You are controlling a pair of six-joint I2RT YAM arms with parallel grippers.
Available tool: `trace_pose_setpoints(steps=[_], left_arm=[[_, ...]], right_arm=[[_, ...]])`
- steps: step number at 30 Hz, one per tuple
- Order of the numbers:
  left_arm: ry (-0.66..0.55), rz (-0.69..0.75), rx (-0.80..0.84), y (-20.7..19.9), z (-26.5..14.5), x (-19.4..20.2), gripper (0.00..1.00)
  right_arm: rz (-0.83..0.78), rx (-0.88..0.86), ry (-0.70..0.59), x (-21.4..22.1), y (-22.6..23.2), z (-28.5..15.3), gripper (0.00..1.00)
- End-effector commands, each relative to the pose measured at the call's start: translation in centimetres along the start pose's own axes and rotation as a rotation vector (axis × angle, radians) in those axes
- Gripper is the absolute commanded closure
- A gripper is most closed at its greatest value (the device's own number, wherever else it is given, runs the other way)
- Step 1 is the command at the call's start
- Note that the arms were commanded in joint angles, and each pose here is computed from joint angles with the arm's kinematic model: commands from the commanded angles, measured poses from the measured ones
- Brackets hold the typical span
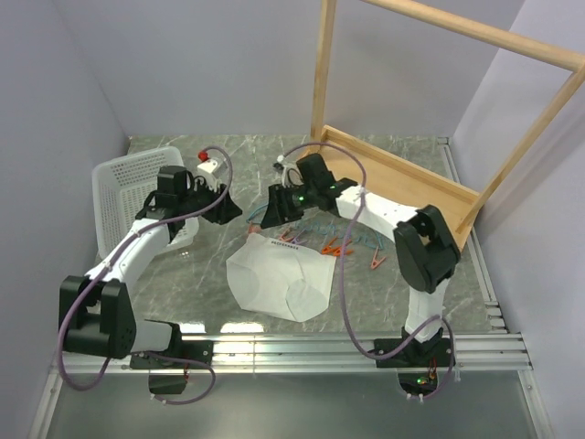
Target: Clip the underwear to the hanger
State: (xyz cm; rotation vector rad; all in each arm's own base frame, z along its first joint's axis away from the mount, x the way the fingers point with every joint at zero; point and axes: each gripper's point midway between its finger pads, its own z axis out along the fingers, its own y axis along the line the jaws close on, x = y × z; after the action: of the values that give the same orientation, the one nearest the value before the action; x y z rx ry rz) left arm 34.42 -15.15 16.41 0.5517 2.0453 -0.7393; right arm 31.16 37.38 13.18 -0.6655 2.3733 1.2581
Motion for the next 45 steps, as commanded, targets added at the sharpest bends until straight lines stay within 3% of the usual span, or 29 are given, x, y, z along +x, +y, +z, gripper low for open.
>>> trace_pose_setpoints(steps=[1, 5, 11, 16, 23, 27, 35, 45], left_arm=[[0.012, 0.197, 0.142, -3.3, -0.8, 0.9, 0.53], [0.111, 0.434, 0.279, -7.7, 0.3, 4.8, 0.55], [0.187, 0.651, 0.425, -13.5, 2.6, 8.4, 0.56], [0.271, 0.744, 0.422, -14.5, 6.1, 10.3, 0.55], [0.358, 0.918, 0.437, -15.1, 9.2, 13.0, 0.55], [0.463, 0.943, 0.449, -14.0, 9.1, 15.5, 0.59], [0.686, 0.948, 0.501, -11.7, 4.3, 20.9, 0.63], [0.743, 0.874, 0.471, -10.1, 0.5, 22.1, 0.62]], right_arm=[[-0.032, 0.055, -0.03, 0.2, -0.9, -3.7, 0.41], [0.018, 0.098, -0.052, 1.2, -2.2, -7.2, 0.45], [0.152, 0.181, -0.083, 4.5, -5.3, -11.4, 0.49], [0.236, 0.246, -0.119, 6.9, -7.8, -14.1, 0.51], [0.237, 0.322, -0.142, 8.0, -9.8, -16.2, 0.53], [0.236, 0.332, -0.124, 8.4, -10.6, -15.8, 0.53], [0.265, 0.323, -0.107, 7.7, -12.2, -14.4, 0.54], [0.285, 0.362, -0.093, 7.0, -14.4, -13.4, 0.55]])
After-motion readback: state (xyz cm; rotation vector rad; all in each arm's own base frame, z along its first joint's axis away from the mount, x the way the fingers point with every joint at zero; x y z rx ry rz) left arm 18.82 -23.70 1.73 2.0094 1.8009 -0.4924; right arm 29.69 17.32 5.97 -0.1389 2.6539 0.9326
